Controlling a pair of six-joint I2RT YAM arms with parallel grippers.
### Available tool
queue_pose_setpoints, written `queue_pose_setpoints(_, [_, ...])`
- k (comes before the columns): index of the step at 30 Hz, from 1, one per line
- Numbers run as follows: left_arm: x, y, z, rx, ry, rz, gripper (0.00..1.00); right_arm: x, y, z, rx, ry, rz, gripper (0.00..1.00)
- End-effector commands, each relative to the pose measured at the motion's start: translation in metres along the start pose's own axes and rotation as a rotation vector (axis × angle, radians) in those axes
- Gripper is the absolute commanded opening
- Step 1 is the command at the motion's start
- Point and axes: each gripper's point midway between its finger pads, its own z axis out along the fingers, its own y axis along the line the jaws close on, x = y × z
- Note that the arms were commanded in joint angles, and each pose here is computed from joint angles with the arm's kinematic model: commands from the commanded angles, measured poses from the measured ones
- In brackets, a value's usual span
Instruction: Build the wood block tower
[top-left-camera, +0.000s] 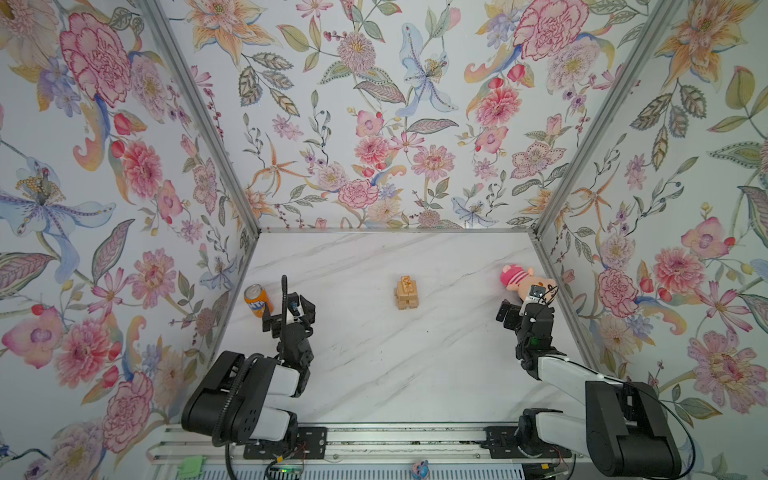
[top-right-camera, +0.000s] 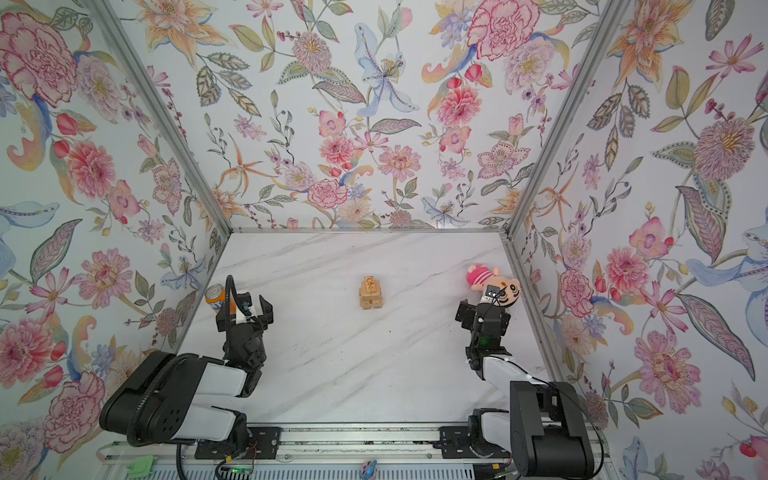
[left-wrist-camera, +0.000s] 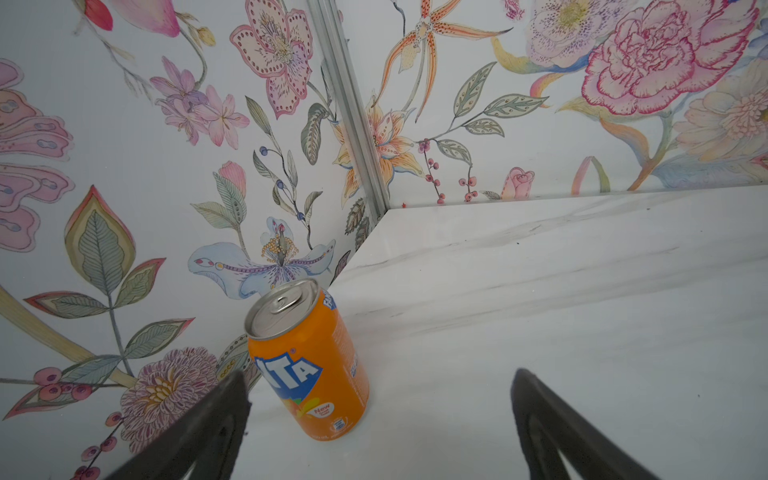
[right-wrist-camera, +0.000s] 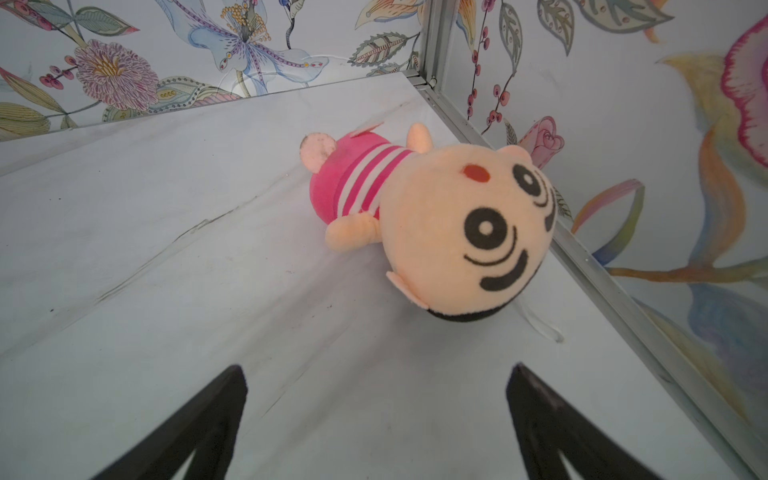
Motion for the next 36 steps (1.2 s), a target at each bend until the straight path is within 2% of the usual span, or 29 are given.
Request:
queue_pose_setpoints(1, [-0.017,0.001,-0.001,0.013,-0.094,-0.041,0.99,-0.015,0.001,0.002,-0.017,-0.08,0.017,0.99])
queue_pose_setpoints(9, [-0.012,-0.002,0.008,0.049,-0.074,-0.061,0.99,-0.026,0.007,0.017,-0.056,-0.117,0.027,0.99])
queue_pose_setpoints(14, [0.008,-0.016,0.024,0.118,0.009,-0.044,0.99,-0.026,0.018,0.026,-0.106,-0.134,-0.025,0.99])
queue_pose_setpoints(21, [0.001,-0.024,0.032,0.203,-0.012,-0.063,0.99,-0.012,0.054,0.022,-0.234,-0.163,-0.16,0.99])
queue_pose_setpoints(36, [0.001,-0.023,0.031,0.205,-0.022,-0.064,0.99,-0.011,0.054,0.022,-0.263,-0.17,-0.142,0.99])
